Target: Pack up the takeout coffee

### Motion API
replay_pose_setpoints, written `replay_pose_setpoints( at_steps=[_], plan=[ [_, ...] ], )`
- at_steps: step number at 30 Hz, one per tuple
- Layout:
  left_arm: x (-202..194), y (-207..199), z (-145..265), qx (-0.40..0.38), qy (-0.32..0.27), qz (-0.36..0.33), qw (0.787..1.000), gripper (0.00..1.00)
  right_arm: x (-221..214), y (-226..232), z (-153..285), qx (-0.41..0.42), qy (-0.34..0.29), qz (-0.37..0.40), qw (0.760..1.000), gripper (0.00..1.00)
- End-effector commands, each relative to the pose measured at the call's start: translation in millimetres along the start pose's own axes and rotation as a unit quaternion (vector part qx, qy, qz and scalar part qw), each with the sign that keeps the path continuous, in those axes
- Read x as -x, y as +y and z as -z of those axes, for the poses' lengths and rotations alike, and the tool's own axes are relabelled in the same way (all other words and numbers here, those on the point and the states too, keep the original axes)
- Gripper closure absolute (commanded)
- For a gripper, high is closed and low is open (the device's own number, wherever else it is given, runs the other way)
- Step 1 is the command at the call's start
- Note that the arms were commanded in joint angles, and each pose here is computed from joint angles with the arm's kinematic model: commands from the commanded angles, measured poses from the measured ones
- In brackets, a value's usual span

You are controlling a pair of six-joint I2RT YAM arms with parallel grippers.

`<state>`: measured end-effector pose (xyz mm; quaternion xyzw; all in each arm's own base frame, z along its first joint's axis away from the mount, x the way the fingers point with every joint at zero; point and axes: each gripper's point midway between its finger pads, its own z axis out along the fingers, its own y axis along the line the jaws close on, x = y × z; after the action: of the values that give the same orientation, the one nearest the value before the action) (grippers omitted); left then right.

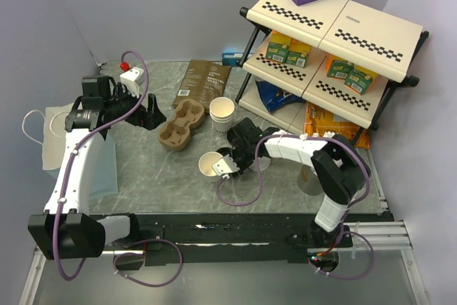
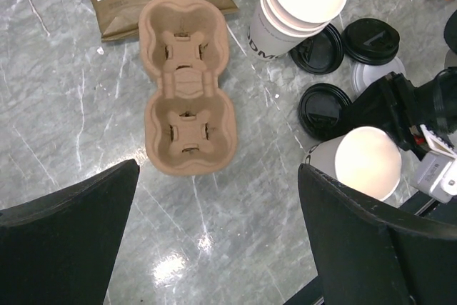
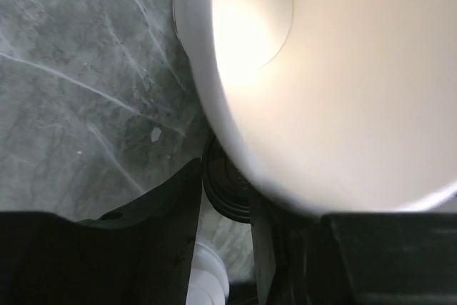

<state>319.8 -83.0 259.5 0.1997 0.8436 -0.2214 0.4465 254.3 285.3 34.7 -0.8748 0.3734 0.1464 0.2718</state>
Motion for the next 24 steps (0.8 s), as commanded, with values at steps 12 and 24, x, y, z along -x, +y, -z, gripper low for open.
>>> replay_pose_setpoints(
  at_steps=[12,24],
  plan=[
    [12,-4,8,-0.009,-0.027,0.002,1.000,0.01,-10,3,-16,0.008,0.006,0.008,1.000,0.72],
    [35,5,8,0.012,-0.095,-0.059,0.994,0.01,8,9,32,-0.016,0.017,-0.029,0.999,0.96]
  ],
)
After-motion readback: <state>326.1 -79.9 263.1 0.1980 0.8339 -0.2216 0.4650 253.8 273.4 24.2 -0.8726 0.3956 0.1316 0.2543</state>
